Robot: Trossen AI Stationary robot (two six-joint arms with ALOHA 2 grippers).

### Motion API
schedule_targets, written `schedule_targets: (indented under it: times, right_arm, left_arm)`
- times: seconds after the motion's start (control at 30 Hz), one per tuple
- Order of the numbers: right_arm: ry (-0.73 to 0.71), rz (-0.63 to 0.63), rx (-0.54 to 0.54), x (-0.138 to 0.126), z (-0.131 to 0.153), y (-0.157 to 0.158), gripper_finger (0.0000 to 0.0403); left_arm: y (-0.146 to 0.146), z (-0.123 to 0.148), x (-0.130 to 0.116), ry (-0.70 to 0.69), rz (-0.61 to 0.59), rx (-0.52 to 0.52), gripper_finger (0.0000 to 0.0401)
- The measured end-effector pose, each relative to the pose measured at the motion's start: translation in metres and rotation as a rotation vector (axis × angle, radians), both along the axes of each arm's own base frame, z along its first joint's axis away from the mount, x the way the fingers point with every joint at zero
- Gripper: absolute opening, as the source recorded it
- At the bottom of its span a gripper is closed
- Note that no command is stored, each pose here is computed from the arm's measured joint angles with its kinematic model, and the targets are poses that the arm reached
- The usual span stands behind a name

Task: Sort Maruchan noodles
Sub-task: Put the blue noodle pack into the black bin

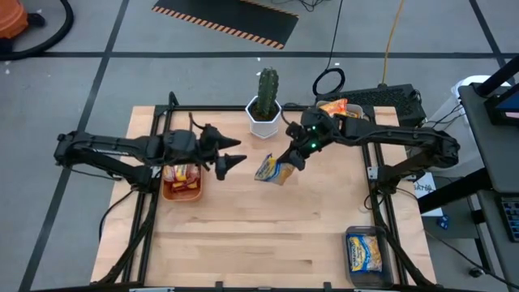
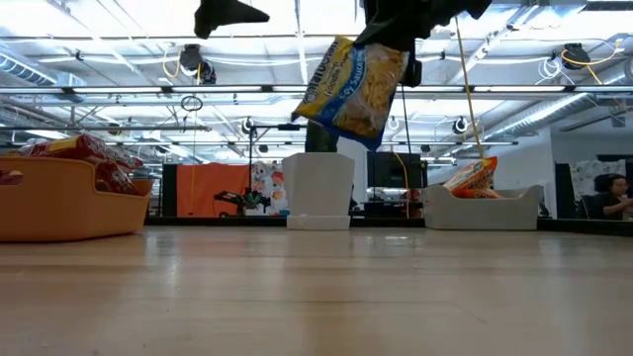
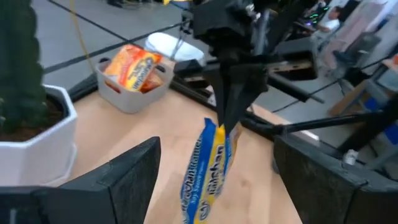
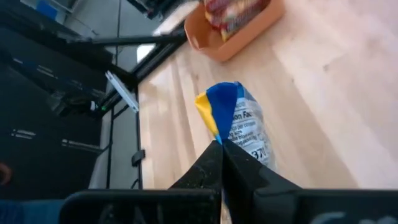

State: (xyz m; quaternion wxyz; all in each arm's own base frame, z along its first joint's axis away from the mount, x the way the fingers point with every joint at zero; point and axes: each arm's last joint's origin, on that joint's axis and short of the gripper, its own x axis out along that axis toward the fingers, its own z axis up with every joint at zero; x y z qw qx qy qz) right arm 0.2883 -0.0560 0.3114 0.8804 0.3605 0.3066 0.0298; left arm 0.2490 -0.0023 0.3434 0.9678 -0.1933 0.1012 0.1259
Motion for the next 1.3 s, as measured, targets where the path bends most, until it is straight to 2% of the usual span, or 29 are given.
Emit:
schedule_targets:
  times: [0.17, 0.53, 0.67, 1.03, 1.3]
  right_arm:
    - [-0.062, -0.019, -0.033, -0.009, 0.012, -0.007, 0.0]
    - [-0.169, -0.062, -0.104, -0.041, 0.041, -0.015, 0.0]
    - [-0.201, -0.083, -0.115, -0.051, 0.049, -0.017, 0.0]
    - [-0.271, -0.153, -0.149, -0.072, 0.065, -0.026, 0.0]
    - [-0.296, -0.171, -0.165, -0.083, 0.07, -0.033, 0.0]
  left_arm:
    - [0.006, 0.009, 0.006, -0.026, 0.026, 0.0, 0.0317]
    - [0.007, 0.004, 0.02, -0.056, 0.033, -0.01, 0.0317]
    - [0.006, 0.007, 0.027, -0.121, 0.029, -0.01, 0.0317]
    - [0.005, -0.011, 0.064, -0.182, 0.014, 0.113, 0.0317]
    - [0.015, -0.025, 0.079, -0.192, 0.065, 0.052, 0.0317]
